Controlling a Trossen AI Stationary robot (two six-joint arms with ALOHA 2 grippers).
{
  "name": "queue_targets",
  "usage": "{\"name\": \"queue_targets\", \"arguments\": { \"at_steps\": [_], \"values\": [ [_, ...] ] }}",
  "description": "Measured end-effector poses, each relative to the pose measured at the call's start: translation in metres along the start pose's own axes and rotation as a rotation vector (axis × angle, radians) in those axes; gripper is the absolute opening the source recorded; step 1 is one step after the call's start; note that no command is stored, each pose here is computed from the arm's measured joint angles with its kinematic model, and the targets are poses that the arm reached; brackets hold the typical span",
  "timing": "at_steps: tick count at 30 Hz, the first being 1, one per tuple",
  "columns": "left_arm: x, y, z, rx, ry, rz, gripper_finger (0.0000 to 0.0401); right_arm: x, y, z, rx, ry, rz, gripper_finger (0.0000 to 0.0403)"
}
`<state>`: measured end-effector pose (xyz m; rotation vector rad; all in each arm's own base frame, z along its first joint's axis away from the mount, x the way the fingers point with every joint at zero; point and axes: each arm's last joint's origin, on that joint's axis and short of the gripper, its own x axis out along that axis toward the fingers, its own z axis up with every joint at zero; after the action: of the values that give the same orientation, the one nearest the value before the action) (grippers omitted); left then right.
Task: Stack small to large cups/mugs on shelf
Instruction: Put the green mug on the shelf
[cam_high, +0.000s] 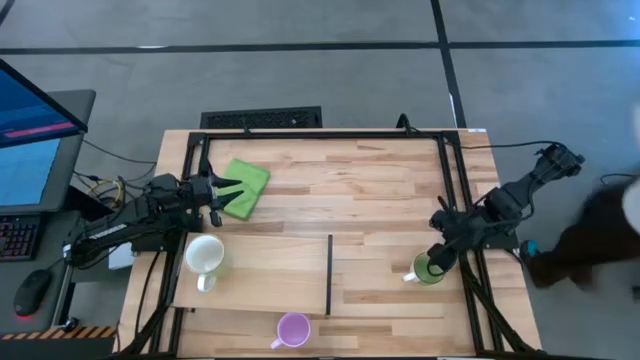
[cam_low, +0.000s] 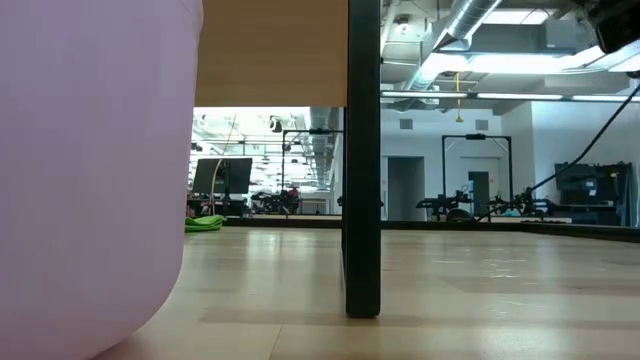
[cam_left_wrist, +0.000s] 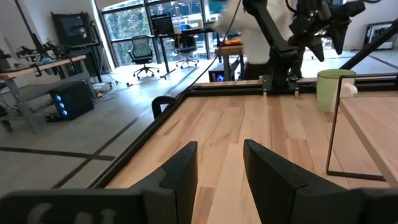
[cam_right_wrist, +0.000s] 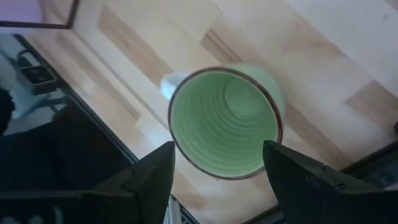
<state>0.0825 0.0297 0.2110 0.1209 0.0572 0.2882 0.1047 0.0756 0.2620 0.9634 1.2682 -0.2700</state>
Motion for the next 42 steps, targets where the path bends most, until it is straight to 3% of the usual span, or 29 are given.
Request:
{"name": "queue_targets", "arguments": {
  "at_steps": [15,26,42],
  "values": [
    [0.0,0.0,-0.002,-0.002,0.02,-0.003,0.0122,0.03,0.014,-0.018,0.114,0.055,-0.177,0.0265],
    [0.0,0.0,-0.002,-0.005,0.021,-0.003,0.0122,0.053,0.017,-0.018,0.202,-0.025,-0.323,0.0265],
    [0.0,-0.001,-0.004,-0.007,0.044,-0.007,0.0122,0.062,0.022,-0.017,0.191,-0.02,-0.329,0.0265]
  ]
}}
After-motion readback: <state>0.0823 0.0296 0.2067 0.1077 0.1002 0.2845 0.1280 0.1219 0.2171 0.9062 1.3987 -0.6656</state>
